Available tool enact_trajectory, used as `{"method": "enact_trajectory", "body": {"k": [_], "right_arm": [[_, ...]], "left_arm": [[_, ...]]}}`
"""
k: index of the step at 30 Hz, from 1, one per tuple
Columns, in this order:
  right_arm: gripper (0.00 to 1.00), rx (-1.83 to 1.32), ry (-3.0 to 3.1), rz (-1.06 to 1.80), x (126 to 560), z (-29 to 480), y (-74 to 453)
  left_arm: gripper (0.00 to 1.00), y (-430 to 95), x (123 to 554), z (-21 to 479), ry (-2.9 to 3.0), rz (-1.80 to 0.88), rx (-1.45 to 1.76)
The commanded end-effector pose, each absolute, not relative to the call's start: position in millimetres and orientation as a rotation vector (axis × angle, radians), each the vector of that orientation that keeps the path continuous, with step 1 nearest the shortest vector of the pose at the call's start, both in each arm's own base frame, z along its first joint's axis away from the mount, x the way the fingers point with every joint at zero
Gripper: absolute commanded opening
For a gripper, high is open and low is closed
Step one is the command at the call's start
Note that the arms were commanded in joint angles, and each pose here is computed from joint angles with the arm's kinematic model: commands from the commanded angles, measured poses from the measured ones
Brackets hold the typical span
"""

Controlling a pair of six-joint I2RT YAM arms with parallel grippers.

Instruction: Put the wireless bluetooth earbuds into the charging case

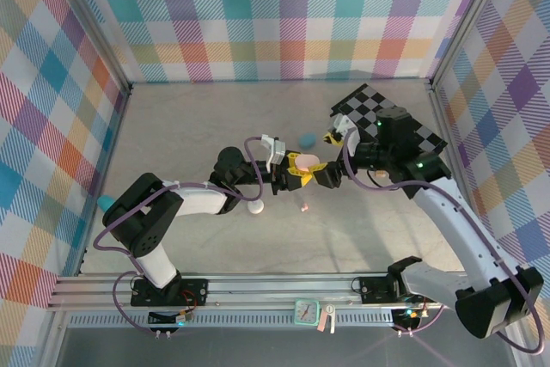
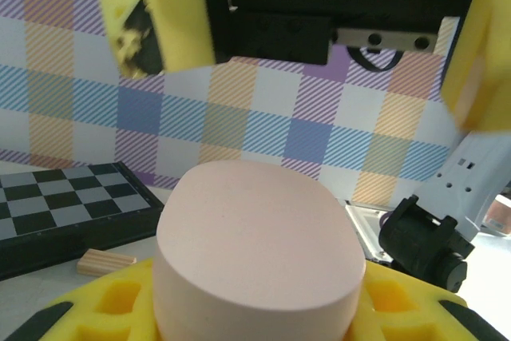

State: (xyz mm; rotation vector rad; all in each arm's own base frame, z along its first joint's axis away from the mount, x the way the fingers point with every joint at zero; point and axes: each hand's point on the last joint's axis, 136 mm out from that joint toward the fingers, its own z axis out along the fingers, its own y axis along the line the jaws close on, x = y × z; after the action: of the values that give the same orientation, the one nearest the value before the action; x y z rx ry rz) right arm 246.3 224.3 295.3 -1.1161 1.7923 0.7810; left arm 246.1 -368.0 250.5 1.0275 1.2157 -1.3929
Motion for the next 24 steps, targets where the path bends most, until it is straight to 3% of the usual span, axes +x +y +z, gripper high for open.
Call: {"method": "enact_trajectory", "body": {"k": [1,24], "right_arm": [[0.99,-1.182,1.725,0.745,247,305,229],[0.99,-1.076,1.757,0.573,281,309,220]], "left_arm": [[0.33,-366,234,283,1.090,-1.408,1.059],[0.33,-362,228,288,1.084,-1.423,1.059]]}}
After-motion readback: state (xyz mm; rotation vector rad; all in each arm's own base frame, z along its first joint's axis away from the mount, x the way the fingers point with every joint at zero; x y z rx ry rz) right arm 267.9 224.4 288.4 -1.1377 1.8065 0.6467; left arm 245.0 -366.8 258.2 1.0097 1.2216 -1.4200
